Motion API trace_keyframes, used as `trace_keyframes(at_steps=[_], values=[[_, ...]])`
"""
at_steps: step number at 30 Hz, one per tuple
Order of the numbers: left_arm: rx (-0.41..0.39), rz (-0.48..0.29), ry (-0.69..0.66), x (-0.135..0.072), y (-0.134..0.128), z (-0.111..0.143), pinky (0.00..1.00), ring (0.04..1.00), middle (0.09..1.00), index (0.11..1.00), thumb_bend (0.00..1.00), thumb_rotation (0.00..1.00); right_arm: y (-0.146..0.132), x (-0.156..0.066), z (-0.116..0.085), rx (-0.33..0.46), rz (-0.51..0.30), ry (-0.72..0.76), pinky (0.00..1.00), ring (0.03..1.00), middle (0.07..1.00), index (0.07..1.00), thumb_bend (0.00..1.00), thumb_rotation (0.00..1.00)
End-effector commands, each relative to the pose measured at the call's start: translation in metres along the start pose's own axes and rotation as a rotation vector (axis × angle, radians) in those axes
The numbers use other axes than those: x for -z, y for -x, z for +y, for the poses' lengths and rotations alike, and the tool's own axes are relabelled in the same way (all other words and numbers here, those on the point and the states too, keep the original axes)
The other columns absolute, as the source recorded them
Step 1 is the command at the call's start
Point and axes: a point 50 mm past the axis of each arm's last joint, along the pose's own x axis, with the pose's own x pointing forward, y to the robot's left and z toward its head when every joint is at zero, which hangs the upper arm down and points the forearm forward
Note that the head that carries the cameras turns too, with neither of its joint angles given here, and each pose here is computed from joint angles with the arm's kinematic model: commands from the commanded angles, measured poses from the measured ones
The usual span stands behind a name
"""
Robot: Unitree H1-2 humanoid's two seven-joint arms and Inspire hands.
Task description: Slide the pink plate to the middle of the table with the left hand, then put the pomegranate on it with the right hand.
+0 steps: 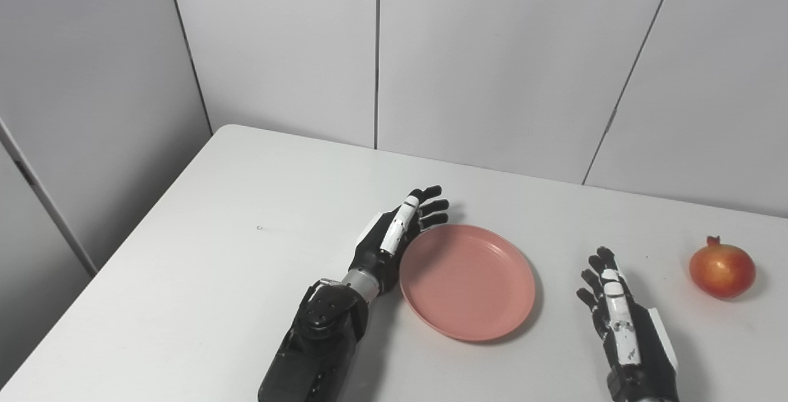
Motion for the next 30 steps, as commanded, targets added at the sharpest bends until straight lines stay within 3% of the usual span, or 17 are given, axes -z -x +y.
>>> trace_keyframes(at_steps=[1, 11, 30], values=[[0.023, 0.004, 0.014, -0.001, 0.002, -0.01, 0.83, 0.849, 0.86, 0.849, 0.41, 1.0, -0.006, -0.017, 0.003, -0.003, -0.096, -0.001, 0.94, 0.962, 0.972, 0.978, 0.21, 1.0], [0.036, 0.01, 0.034, 0.002, 0.012, -0.023, 0.83, 0.847, 0.853, 0.845, 0.42, 1.0, -0.008, -0.017, 0.008, 0.0, -0.096, 0.013, 0.94, 0.956, 0.965, 0.97, 0.2, 1.0], [-0.015, -0.036, 0.07, 0.003, 0.022, -0.008, 0.87, 0.876, 0.885, 0.875, 0.41, 1.0, -0.012, -0.027, 0.008, 0.056, -0.126, 0.073, 0.94, 0.947, 0.962, 0.963, 0.22, 1.0]])
